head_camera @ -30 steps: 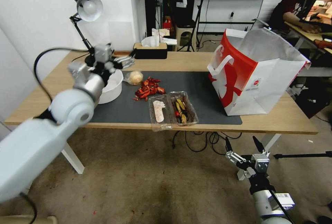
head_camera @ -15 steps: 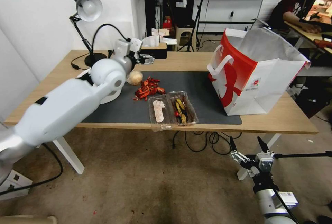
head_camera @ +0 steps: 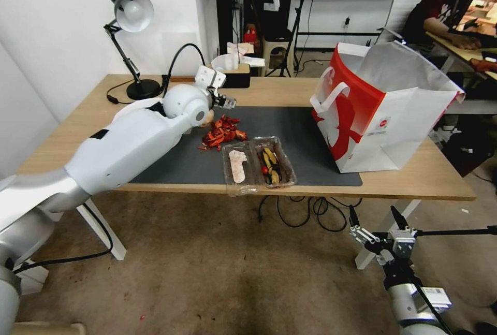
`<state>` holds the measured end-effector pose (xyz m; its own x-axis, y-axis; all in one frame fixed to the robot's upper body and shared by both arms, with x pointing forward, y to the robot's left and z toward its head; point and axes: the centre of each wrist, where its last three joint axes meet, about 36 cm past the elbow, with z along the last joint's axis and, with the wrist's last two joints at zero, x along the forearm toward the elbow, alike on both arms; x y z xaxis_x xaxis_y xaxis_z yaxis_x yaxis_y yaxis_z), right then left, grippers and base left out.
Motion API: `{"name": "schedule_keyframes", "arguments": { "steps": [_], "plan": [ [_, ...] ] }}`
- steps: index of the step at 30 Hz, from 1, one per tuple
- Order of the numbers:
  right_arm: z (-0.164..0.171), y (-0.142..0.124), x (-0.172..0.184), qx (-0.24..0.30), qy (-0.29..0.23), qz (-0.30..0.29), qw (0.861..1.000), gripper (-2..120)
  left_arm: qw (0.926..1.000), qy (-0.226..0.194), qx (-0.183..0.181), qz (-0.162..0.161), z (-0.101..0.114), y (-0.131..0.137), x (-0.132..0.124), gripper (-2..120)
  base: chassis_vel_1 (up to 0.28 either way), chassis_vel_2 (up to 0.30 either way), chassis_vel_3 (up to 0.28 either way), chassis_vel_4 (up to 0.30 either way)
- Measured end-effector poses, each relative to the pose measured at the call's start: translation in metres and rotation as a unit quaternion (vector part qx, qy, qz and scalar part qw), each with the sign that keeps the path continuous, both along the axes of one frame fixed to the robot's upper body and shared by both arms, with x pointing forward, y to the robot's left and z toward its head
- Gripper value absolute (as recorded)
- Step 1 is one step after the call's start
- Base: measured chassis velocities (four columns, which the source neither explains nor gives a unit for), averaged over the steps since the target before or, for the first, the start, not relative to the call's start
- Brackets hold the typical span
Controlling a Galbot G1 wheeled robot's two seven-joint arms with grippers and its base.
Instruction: Pick up the trash from the table and place it into the takeout bag.
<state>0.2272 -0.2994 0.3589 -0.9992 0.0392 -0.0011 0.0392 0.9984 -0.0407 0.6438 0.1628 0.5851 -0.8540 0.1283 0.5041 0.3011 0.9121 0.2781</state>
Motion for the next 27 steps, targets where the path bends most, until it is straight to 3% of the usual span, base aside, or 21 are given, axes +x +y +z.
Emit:
{"name": "schedule_keyframes", "arguments": {
  "steps": [11, 27],
  "plan": [
    [-0.001, -0.002, 0.0, 0.0, -0.002, 0.001, 1.0, 100, 0.9974, 0.044, 0.023, 0.052, -0.029, 0.02, 0.035, 100, 0.0, 0.0, 0.0, 0.0],
    [-0.003, -0.003, -0.002, 0.0, -0.001, 0.0, 1.0, 100, 0.9955, 0.066, 0.008, 0.067, -0.042, 0.032, 0.047, 100, 0.0, 0.0, 0.0, 0.0]
  ]
}}
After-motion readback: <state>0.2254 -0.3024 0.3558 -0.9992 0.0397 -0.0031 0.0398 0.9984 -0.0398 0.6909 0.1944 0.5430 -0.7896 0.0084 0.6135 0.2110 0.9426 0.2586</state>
